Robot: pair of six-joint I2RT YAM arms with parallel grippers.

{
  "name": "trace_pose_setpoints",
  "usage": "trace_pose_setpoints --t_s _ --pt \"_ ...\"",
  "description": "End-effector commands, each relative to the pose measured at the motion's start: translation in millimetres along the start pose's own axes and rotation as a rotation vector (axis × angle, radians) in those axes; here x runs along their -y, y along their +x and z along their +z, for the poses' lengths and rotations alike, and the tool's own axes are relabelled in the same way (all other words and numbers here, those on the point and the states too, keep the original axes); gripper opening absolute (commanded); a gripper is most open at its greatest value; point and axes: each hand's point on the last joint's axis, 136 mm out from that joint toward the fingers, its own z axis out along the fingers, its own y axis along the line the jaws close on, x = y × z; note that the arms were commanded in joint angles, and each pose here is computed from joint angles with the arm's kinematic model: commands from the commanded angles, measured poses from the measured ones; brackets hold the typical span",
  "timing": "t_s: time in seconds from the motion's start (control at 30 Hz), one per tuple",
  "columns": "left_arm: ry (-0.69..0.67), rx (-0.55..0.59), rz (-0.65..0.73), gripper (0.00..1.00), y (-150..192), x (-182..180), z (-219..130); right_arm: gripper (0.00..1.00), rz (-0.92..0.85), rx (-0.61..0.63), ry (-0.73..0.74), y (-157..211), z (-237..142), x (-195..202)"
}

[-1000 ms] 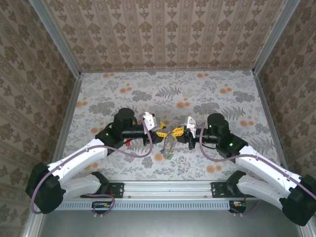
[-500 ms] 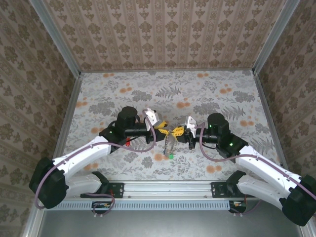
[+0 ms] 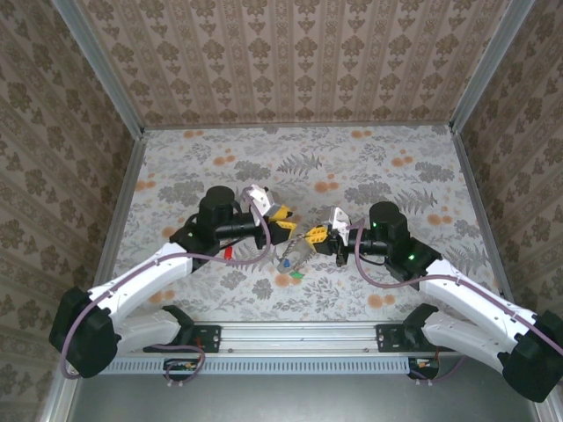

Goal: Put the keys on the keyring

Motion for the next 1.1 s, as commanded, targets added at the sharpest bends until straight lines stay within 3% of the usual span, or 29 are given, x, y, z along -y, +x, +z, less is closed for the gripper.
trace_pose_setpoints --t_s 0.0,0.2,0.5,0.63,0.87,1.07 --pt "0.125 0.059 0.136 0.42 -17.7 32.4 -16.9 0.00 -0.050 0.052 -0.002 -19.0 -0.7 -0.4" --pt "0.174 0.053 0.242 0.43 -12.3 56.5 -37.9 0.00 -0.051 0.057 -0.006 -21.1 -1.0 -1.0" --pt "0.169 -0.025 0.085 0.42 -9.8 36.0 -15.2 0.00 -0.053 0.059 -0.015 -22.8 0.2 -1.7" --pt "0.173 -0.030 0.077 0.42 -11.2 35.0 -9.6 0.00 -0.055 0.046 -0.024 -21.6 1.6 -3.1" --pt "0.233 -0.032 0.122 0.25 -8.4 49.5 -8.0 0.00 -0.052 0.050 -0.017 -20.8 2.5 -2.3" --pt "0.239 -0.053 0.119 0.24 0.2 51.3 -6.1 0.00 -0.055 0.058 -0.016 -22.5 2.5 -2.4"
